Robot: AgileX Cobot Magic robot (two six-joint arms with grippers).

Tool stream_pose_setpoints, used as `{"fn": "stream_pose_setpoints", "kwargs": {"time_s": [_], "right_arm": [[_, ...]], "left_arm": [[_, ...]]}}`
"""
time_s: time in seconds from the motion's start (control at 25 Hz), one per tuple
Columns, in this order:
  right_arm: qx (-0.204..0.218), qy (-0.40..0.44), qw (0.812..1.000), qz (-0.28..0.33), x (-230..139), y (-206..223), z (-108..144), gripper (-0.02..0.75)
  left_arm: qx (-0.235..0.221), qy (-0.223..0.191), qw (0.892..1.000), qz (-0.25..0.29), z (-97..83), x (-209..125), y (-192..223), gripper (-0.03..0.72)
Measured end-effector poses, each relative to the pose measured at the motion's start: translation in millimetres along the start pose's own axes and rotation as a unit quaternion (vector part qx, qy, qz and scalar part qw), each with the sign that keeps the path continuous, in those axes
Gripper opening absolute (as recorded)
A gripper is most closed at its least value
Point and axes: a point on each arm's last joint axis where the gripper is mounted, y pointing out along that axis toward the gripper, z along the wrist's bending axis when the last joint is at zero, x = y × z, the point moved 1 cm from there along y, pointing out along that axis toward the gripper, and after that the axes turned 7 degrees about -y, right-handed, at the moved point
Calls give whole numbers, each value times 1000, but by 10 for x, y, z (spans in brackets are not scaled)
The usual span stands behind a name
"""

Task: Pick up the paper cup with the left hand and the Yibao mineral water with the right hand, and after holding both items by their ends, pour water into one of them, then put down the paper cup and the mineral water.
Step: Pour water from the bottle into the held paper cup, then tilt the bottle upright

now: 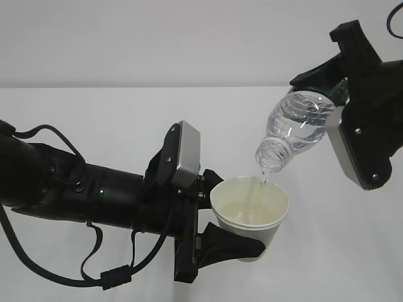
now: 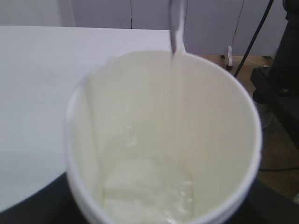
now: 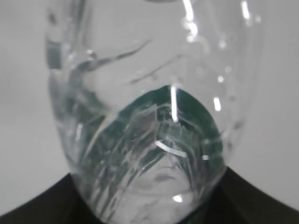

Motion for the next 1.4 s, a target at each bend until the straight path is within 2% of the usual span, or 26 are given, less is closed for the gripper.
{"fn": "stream_pose_setpoints", "kwargs": {"time_s": [1.4], "right_arm": [[-1, -6, 1000, 2, -6, -1, -6, 414]], "left_arm": [[7, 0, 1000, 9, 15, -18, 0, 467]]}}
